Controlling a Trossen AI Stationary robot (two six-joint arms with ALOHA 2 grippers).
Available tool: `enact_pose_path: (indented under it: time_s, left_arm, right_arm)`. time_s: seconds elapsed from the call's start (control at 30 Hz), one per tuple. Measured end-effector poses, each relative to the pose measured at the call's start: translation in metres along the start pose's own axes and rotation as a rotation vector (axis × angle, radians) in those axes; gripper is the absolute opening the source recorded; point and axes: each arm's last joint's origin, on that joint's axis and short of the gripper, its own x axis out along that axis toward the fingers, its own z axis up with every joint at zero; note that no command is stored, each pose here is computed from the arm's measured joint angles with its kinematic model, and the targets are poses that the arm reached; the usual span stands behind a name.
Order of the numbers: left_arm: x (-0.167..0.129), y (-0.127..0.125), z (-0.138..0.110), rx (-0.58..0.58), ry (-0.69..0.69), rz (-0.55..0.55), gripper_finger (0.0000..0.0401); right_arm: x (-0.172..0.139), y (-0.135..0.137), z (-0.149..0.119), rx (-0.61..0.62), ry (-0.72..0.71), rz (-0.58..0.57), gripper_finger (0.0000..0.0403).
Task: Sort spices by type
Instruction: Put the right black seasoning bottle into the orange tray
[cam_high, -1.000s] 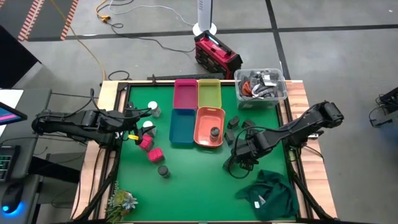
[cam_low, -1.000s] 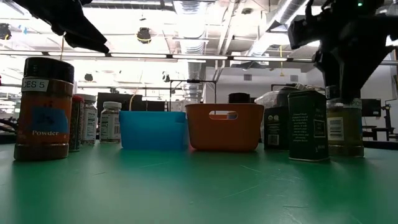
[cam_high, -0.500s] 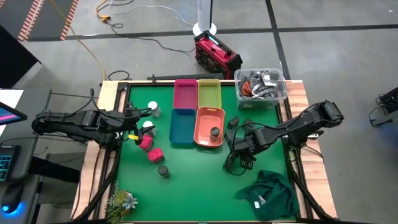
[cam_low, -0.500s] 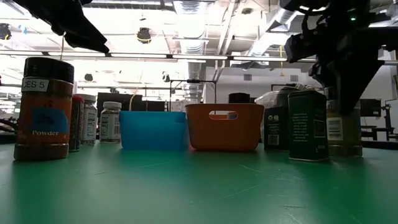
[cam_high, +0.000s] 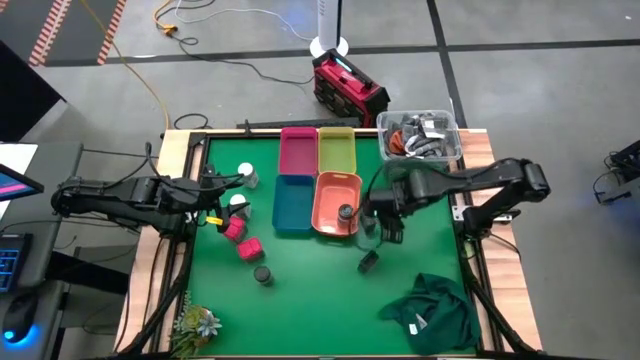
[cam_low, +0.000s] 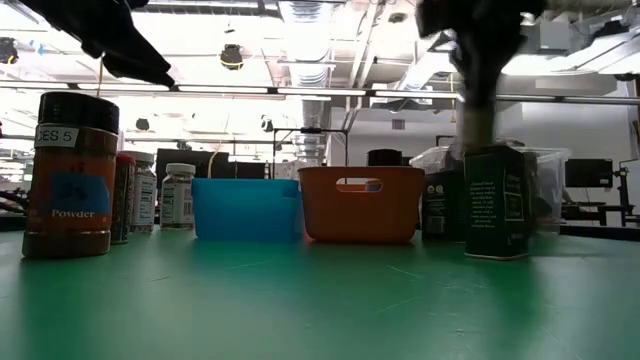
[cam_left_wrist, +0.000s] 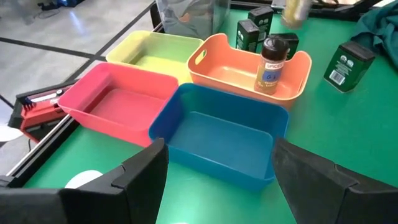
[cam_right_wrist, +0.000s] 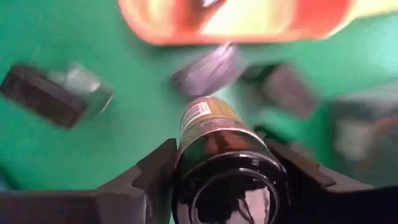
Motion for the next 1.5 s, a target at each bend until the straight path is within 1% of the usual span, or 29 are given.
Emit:
enact_pose_path:
  time_s: [0.13,0.3,0.37,0.5,0.67,0.77,0.83,0.9,1.17,1.27,1.5]
  left_arm:
    - [0.0,0.0,0.0,0.0,0.004,0.001,0.0271]
    - [0.0,0.0,-0.002,-0.006,0.015,0.003,0.0271]
    - [0.0,0.0,-0.002,-0.007,0.024,0.005,0.0271]
    - [0.0,0.0,-0.002,-0.028,0.023,0.005,0.0271]
    - [0.0,0.0,-0.002,-0.034,0.022,0.009,0.0271]
    - [0.0,0.001,-0.002,-0.037,0.02,0.016,0.0271]
    - [0.001,0.0,-0.002,-0.035,0.024,0.02,0.0271]
    - [0.003,0.0,-0.002,-0.033,0.028,0.024,0.0271]
    - [0.009,-0.003,-0.003,0.014,0.053,0.043,0.0271]
    - [0.01,-0.003,-0.003,0.02,0.061,0.047,0.0271]
    - [0.011,-0.004,-0.003,0.03,0.065,0.053,0.0271]
  right_arm:
    - [-0.015,-0.024,0.016,0.012,-0.122,-0.099,0.0236]
    - [-0.009,-0.049,0.033,0.02,-0.254,-0.127,0.024]
    - [-0.002,-0.059,0.037,0.011,-0.29,-0.108,0.024]
    - [0.012,-0.076,0.046,0.025,-0.355,0.003,0.024]
    - [0.038,-0.085,0.059,0.012,-0.325,0.062,0.024]
    - [0.058,-0.081,0.068,-0.021,-0.296,0.122,0.024]
    - [0.071,-0.077,0.072,-0.055,-0.244,0.135,0.024]
    - [0.079,-0.073,0.08,-0.077,-0.23,0.139,0.024]
    - [0.089,-0.06,0.11,-0.202,-0.211,0.145,0.024]
    - [0.092,-0.061,0.12,-0.207,-0.207,0.145,0.0248]
    - [0.1,-0.062,0.134,-0.224,-0.131,0.157,0.0273]
